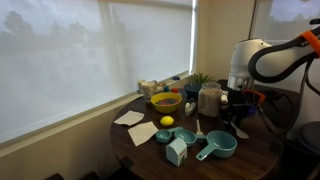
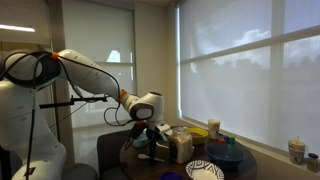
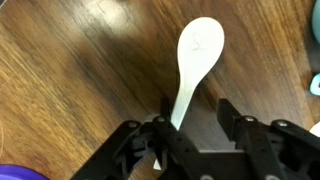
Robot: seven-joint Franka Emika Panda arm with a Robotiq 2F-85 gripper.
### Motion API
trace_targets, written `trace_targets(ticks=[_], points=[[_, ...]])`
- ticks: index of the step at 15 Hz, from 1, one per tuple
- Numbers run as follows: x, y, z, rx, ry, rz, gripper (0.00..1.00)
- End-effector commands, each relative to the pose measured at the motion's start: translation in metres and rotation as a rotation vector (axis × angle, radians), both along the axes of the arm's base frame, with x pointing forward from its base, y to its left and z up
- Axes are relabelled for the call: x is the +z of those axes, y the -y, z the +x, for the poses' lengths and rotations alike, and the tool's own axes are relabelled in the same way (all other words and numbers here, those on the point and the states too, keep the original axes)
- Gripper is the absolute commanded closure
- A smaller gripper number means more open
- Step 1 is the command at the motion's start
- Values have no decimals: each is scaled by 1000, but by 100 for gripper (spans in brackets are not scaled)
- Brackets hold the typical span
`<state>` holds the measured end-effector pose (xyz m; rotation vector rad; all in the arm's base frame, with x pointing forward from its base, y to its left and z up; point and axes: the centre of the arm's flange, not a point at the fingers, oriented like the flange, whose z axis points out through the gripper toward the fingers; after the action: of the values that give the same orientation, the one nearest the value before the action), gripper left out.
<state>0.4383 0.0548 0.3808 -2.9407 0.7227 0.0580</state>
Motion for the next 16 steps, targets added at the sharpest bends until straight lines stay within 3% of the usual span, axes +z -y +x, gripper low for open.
trace_targets(ticks=[1,6,15,16], points=[[-1,-5,7,-18,-18,-14,73],[0,-3,7,-26,-18,-20,100],[21,7,2,-14,-2,-61,97],[7,4,3,1,5,-29,87]])
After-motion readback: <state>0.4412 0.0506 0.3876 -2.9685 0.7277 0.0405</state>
